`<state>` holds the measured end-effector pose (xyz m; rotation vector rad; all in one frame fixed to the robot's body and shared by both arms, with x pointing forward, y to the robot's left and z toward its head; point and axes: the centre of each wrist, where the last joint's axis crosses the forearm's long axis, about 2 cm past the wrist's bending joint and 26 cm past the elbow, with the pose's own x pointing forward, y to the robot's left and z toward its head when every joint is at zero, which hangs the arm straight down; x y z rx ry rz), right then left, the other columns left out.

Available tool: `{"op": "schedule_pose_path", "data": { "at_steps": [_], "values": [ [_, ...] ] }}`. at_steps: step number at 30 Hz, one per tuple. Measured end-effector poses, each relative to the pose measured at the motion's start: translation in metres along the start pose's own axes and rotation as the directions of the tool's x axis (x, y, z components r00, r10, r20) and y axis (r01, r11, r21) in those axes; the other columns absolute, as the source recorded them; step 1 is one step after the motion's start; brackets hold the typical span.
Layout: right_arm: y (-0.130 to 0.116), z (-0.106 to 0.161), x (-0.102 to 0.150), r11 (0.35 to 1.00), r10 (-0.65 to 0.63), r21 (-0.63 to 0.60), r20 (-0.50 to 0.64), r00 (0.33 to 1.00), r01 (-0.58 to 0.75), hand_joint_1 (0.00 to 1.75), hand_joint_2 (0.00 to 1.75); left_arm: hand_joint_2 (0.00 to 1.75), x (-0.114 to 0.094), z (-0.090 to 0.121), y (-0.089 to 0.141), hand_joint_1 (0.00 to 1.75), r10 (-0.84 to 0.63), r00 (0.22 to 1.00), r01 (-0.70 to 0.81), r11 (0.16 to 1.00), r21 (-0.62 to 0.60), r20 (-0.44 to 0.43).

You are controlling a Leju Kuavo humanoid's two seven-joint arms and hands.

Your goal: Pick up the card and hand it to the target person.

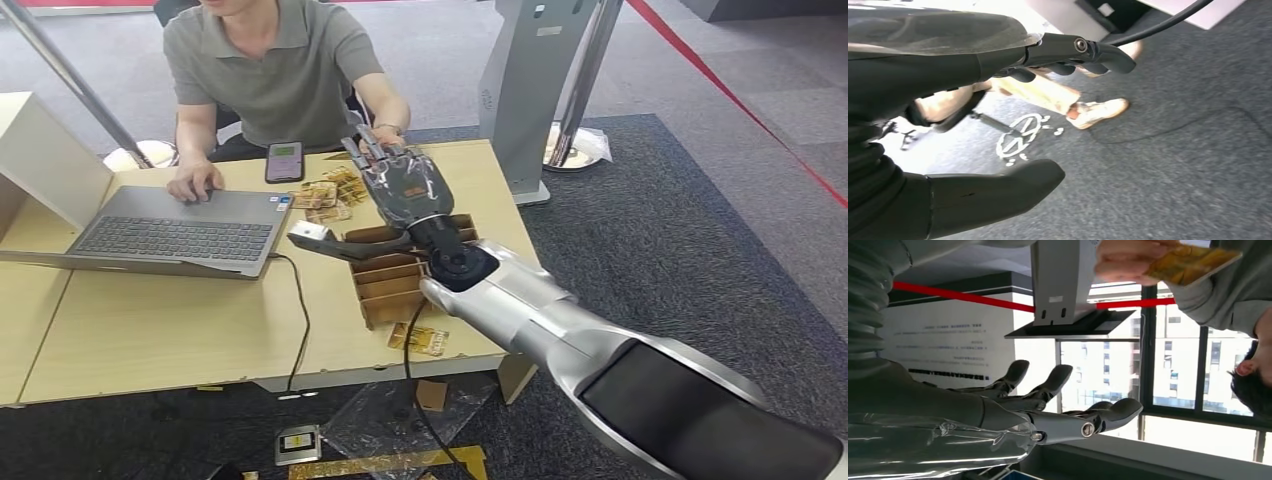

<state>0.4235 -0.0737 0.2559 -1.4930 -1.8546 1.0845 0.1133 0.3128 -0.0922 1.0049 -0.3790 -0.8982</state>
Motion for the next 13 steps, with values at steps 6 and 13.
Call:
{"op": "schedule_pose_path", "data": {
  "at_steps": [6, 13],
  "values": [
    [-0.014, -0.013, 0.007, 0.993, 0.089, 0.082, 0.004, 0.996, -0.089, 0.00, 1.75, 1.75, 0.003, 0.001, 0.000, 0.00, 0.013, 1.000, -0.013, 1.000, 0.004, 0.008],
    [-0.039, -0.031, 0.008, 0.950, 0.087, 0.301, -0.016, 0.996, -0.078, 0.00, 1.75, 1.75, 0.003, 0.001, 0.001, 0.00, 0.030, 0.999, -0.030, 1.000, 0.003, 0.043]
  ]
}}
